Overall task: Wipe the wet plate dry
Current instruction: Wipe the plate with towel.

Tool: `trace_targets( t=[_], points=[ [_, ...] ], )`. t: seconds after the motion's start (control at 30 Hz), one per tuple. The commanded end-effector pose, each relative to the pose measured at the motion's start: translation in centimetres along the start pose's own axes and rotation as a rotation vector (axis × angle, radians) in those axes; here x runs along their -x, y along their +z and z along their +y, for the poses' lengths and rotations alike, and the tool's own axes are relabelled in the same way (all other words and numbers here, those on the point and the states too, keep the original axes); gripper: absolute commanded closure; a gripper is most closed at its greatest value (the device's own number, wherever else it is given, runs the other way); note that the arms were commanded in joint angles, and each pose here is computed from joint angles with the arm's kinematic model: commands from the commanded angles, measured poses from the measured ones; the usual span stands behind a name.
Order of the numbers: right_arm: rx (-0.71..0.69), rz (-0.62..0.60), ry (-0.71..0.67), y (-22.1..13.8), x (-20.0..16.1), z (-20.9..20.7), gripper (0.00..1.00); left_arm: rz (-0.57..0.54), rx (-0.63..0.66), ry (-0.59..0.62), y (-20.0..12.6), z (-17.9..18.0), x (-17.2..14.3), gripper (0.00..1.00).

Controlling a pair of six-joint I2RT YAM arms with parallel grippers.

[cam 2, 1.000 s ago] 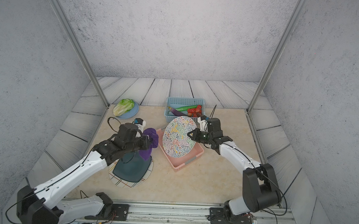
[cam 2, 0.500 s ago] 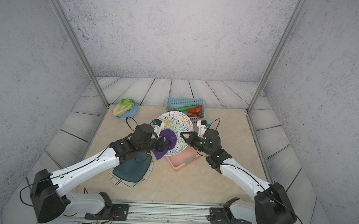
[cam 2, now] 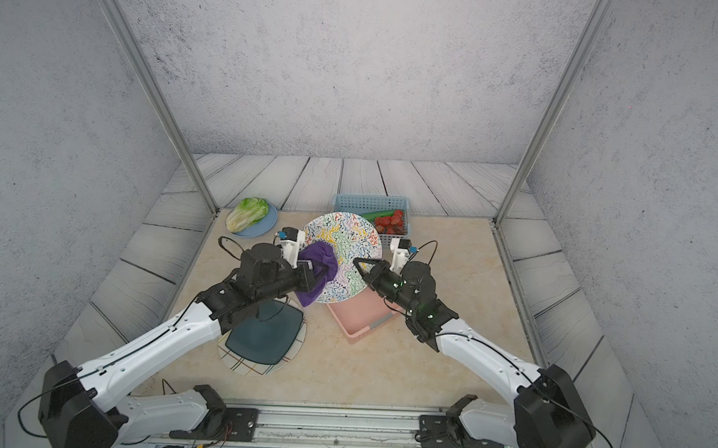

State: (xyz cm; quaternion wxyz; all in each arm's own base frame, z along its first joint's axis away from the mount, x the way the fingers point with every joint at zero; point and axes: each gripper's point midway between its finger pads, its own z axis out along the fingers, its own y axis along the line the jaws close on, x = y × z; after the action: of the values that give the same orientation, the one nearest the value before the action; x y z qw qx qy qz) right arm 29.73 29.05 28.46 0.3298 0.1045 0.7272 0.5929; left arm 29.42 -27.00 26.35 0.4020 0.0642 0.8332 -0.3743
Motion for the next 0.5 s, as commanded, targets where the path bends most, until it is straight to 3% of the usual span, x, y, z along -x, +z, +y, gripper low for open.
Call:
trace_targets(
  t=[0.0, 0.07, 0.2, 0.23, 0.3, 0.4, 0.47],
  points=[
    [0.554, 0.029, -0.149, -4.5, -1.1, 17.7, 1.0, 0.262, 0.122, -0.041, 2.3, 3.8, -7.8, 1.0],
    [0.579, 0.05, -0.149, -4.9, -2.0, 18.4, 1.0, 0.218, 0.142, -0.086, 2.0, 4.7, -7.1, 1.0],
    [0.59, 0.109, -0.169, -5.8, -4.0, 18.4, 1.0, 0.074, 0.212, -0.064, -1.1, 6.6, -1.8, 1.0],
    [0.592, 0.131, -0.179, -6.1, -4.9, 18.4, 1.0, 0.036, 0.204, -0.045, -1.8, 6.0, 0.4, 1.0],
    [0.593, 0.165, -0.198, -6.4, -6.3, 18.2, 1.0, 0.06, 0.165, 0.03, -2.1, 4.5, 1.6, 1.0],
    [0.609, 0.169, -0.205, -6.6, -6.7, 18.6, 1.0, 0.172, 0.01, 0.131, -0.4, -0.1, -0.4, 1.0],
    [0.621, 0.107, -0.17, -6.7, -5.6, 18.8, 1.0, 0.248, -0.06, 0.25, 0.9, -3.4, -3.5, 1.0]
  ],
)
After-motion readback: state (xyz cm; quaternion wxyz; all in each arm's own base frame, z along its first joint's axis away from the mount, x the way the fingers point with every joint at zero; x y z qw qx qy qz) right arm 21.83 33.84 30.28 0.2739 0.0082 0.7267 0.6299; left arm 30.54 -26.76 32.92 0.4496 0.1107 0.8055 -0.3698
